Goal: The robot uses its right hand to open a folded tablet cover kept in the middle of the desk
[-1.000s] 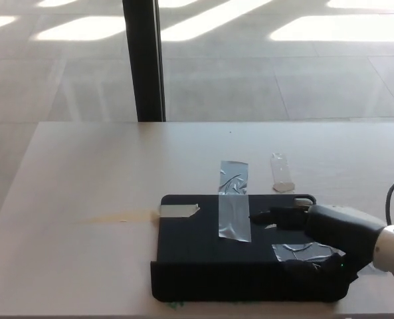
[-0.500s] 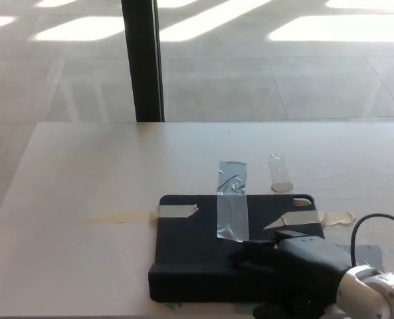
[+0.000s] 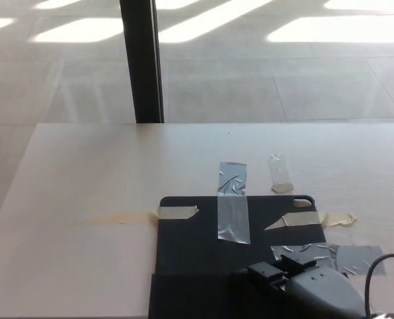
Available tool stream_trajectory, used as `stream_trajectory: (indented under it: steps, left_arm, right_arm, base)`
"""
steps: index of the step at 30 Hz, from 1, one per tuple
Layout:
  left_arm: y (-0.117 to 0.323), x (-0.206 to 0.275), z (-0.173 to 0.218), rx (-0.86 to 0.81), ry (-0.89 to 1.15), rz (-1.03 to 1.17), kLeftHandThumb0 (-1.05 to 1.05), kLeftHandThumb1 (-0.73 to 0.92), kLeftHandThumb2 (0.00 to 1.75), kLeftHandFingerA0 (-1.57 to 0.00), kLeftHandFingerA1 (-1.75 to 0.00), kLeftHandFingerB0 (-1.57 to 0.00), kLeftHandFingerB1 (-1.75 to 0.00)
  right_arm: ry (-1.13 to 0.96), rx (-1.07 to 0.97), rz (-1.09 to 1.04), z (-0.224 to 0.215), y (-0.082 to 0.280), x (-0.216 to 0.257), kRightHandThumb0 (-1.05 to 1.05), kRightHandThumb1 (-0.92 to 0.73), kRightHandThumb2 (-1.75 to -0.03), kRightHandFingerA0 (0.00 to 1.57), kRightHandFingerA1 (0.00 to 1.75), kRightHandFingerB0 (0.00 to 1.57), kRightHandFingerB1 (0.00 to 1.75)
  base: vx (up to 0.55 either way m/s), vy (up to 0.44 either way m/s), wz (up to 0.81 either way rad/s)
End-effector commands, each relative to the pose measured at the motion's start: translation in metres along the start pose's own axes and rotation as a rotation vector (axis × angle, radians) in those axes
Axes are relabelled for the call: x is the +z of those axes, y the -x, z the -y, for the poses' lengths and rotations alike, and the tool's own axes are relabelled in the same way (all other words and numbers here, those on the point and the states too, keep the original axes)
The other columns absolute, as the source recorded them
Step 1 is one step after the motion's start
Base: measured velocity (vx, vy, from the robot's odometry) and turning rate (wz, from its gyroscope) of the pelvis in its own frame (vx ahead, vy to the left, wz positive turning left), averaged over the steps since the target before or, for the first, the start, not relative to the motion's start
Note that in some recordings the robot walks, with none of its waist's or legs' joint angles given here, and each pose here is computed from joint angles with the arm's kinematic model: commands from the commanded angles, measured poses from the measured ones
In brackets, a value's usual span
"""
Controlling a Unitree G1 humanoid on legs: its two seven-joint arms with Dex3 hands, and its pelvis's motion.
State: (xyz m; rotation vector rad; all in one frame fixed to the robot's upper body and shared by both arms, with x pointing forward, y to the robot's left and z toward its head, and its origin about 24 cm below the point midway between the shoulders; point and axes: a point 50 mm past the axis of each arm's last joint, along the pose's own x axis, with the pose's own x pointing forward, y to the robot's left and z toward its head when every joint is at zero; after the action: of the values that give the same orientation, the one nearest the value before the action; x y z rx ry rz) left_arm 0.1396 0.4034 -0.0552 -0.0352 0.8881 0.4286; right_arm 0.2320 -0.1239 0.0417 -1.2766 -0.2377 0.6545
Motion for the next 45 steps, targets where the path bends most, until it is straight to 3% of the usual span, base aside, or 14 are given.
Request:
stream_trajectory:
  steps: [1,9,10,13,18,20,21,26,27,33,37,42,43,45]
  left_arm:
    - [0.003,0.008,-0.009,0.014,0.006,0.027,-0.96,0.60,0.69,-0.48,-1.17,-0.30,-1.02]
    - [0.004,0.010,-0.011,0.026,0.004,0.025,-0.96,0.60,0.69,-0.49,-1.17,-0.31,-1.02]
    - [0.003,0.010,-0.010,0.029,0.000,0.024,-0.97,0.60,0.69,-0.49,-1.17,-0.31,-1.02]
    - [0.004,0.011,-0.011,0.022,-0.006,0.031,-1.03,0.44,0.95,-0.61,-1.06,-0.40,-0.92]
    - [0.005,0.012,-0.012,0.014,-0.005,0.031,-0.99,0.59,0.69,-0.51,-1.20,-0.31,-1.06]
    - [0.005,0.013,-0.013,0.019,-0.005,0.030,-1.04,0.43,0.94,-0.59,-1.07,-0.39,-0.92]
    - [0.005,0.012,-0.013,0.022,-0.008,0.029,-1.02,0.60,0.67,-0.49,-1.19,-0.31,-1.06]
    - [0.005,0.010,-0.014,0.020,-0.011,0.027,-1.03,0.43,0.94,-0.58,-1.05,-0.38,-0.91]
    - [0.005,0.010,-0.014,0.021,-0.008,0.026,-1.00,0.59,0.67,-0.49,-1.18,-0.30,-1.03]
    - [0.007,0.005,-0.016,0.030,-0.041,0.020,-1.02,0.61,0.67,-0.49,-1.18,-0.30,-1.03]
    - [0.007,0.000,-0.017,0.028,-0.013,0.007,-1.02,0.45,0.93,-0.59,-1.05,-0.39,-0.91]
    - [0.010,-0.007,-0.020,0.029,-0.022,-0.017,-0.98,0.61,0.69,-0.48,-1.19,-0.29,-1.03]
    - [0.010,-0.009,-0.021,0.035,-0.018,-0.020,-0.96,0.61,0.68,-0.51,-1.19,-0.31,-1.03]
    - [0.011,-0.010,-0.022,0.039,-0.024,-0.026,-0.97,0.61,0.68,-0.51,-1.19,-0.32,-1.03]
  right_arm:
    - [-0.031,0.092,-0.050,-0.029,0.024,-0.007,-0.72,-0.54,-0.90,0.15,0.65,0.22,0.54]
    - [-0.182,0.145,-0.094,-0.050,0.045,0.006,-0.72,-0.56,-0.91,0.13,0.60,0.20,0.49]
    - [-0.189,0.151,-0.098,-0.052,0.048,0.008,-0.71,-0.73,-0.62,0.13,0.62,0.25,0.39]
    - [-0.275,0.152,-0.108,-0.059,0.056,0.018,-0.67,-0.57,-0.90,0.12,0.60,0.19,0.49]
    - [-0.382,0.151,-0.114,-0.070,0.068,0.033,-0.64,-0.73,-0.61,0.13,0.65,0.24,0.44]
    - [-0.459,0.155,-0.118,-0.076,0.075,0.039,-0.67,-0.58,-0.91,0.15,0.62,0.20,0.53]
    - [-0.475,0.154,-0.120,-0.078,0.077,0.041,-0.64,-0.73,-0.61,0.15,0.65,0.26,0.46]
    - [-0.564,0.186,-0.142,-0.084,0.082,0.047,-0.61,-0.73,-0.62,0.20,0.71,0.27,0.43]
    - [-0.590,0.181,-0.145,-0.085,0.083,0.047,-0.61,-0.70,-0.61,0.22,0.72,0.29,0.43]
    - [-0.681,0.213,-0.168,-0.084,0.083,0.046,-0.60,-0.74,-0.62,0.20,0.65,0.26,0.44]
    - [-0.677,0.168,-0.124,-0.048,0.073,0.039,-0.60,-0.73,-0.62,0.20,0.69,0.27,0.44]
    - [-0.637,0.003,-0.057,0.013,0.060,0.027,-0.59,-0.69,-0.60,0.20,0.77,0.30,0.45]
    - [-0.571,-0.053,-0.024,0.040,0.056,0.021,-0.63,-0.55,-0.93,0.31,0.73,0.22,0.54]
    - [-0.546,-0.094,0.004,0.059,0.055,0.018,-0.62,-0.54,-0.92,0.29,0.72,0.22,0.54]
  base:
    - [0.00,0.000,0.00]
    - [0.00,0.000,0.00]
    - [0.00,0.000,0.00]
    - [0.00,0.000,0.00]
    - [0.00,0.000,0.00]
    - [0.00,0.000,0.00]
    - [0.00,0.000,0.00]
    - [0.00,0.000,0.00]
    - [0.00,0.000,0.00]
    - [0.00,0.000,0.00]
    - [0.00,0.000,0.00]
    - [0.00,0.000,0.00]
    - [0.00,0.000,0.00]
    - [0.00,0.000,0.00]
